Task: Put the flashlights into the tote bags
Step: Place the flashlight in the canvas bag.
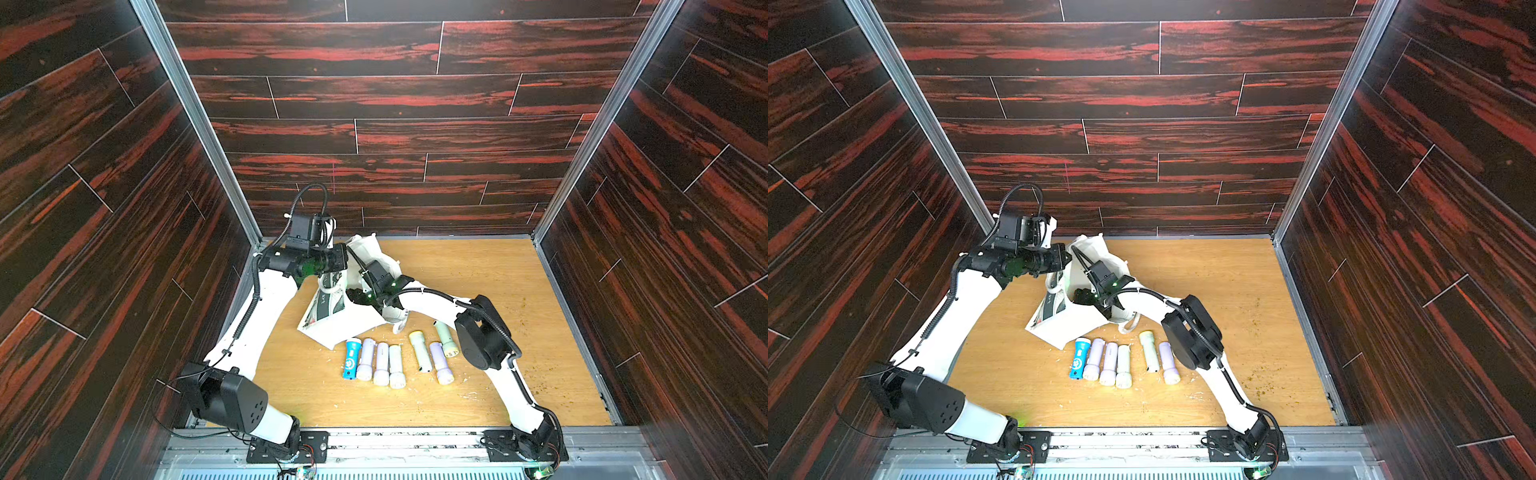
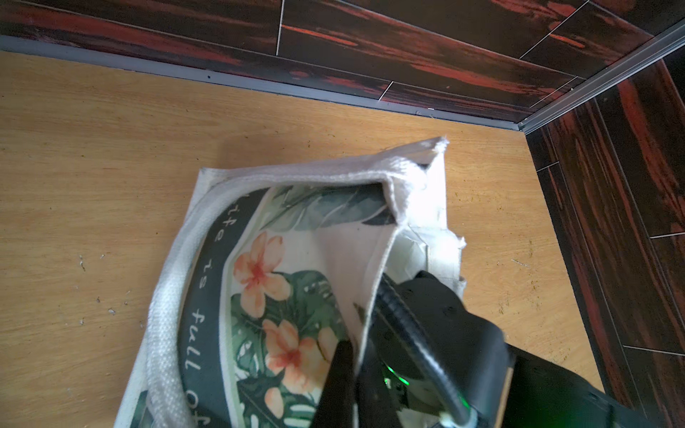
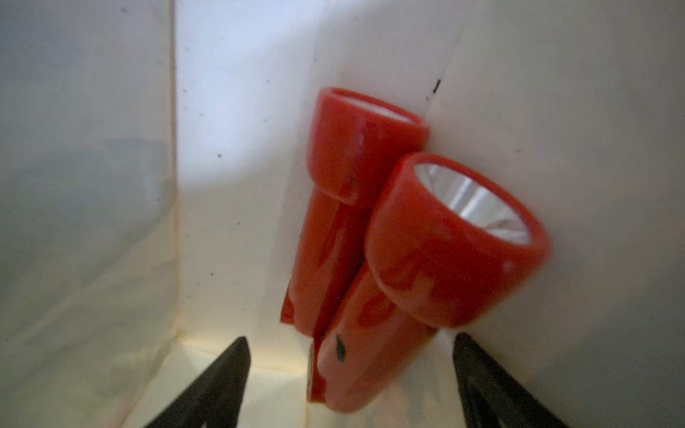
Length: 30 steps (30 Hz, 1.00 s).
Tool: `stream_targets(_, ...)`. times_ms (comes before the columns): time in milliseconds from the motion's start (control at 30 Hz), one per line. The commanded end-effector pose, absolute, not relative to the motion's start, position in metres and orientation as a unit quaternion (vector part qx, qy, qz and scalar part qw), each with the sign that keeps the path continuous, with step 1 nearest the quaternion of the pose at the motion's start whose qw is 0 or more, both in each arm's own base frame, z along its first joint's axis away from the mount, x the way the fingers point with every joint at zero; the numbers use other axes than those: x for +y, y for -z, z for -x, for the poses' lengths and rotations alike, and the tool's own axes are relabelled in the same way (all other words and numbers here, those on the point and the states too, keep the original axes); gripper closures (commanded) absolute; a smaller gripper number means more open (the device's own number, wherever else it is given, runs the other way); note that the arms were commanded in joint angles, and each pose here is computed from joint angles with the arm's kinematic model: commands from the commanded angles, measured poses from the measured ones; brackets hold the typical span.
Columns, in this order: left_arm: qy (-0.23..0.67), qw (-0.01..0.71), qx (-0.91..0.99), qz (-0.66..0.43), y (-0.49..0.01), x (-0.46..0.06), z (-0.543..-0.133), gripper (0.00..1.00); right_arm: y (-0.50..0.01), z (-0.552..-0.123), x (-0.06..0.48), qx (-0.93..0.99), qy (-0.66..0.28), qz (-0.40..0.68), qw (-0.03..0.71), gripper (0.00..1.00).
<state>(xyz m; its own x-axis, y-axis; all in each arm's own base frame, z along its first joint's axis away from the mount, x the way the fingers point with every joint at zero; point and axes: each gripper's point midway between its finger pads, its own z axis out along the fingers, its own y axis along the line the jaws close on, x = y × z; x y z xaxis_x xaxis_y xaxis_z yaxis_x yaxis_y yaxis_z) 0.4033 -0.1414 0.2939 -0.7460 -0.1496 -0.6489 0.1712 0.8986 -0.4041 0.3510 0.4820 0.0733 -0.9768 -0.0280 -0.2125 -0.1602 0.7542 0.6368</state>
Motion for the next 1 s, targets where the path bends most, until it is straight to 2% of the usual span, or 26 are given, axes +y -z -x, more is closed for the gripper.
stream_targets(0,0.224,0.373,0.900,-0.016,-0.308,-0.140,-0.394,1.00,-0.109,-0.352,0.473,0.926,-0.352,0.051,0.126,0.11)
stream_targets(533,0.228,0.371,0.900,-0.020,-0.307,-0.141,-0.392,1.00,-0.156,-0.346,0.435,0.920,-0.336,0.059,0.192,0.11)
stream_targets(967,0.228,0.369,0.901,-0.024,-0.304,-0.141,-0.391,1.00,-0.233,-0.337,0.394,0.893,-0.339,0.063,0.289,0.04)
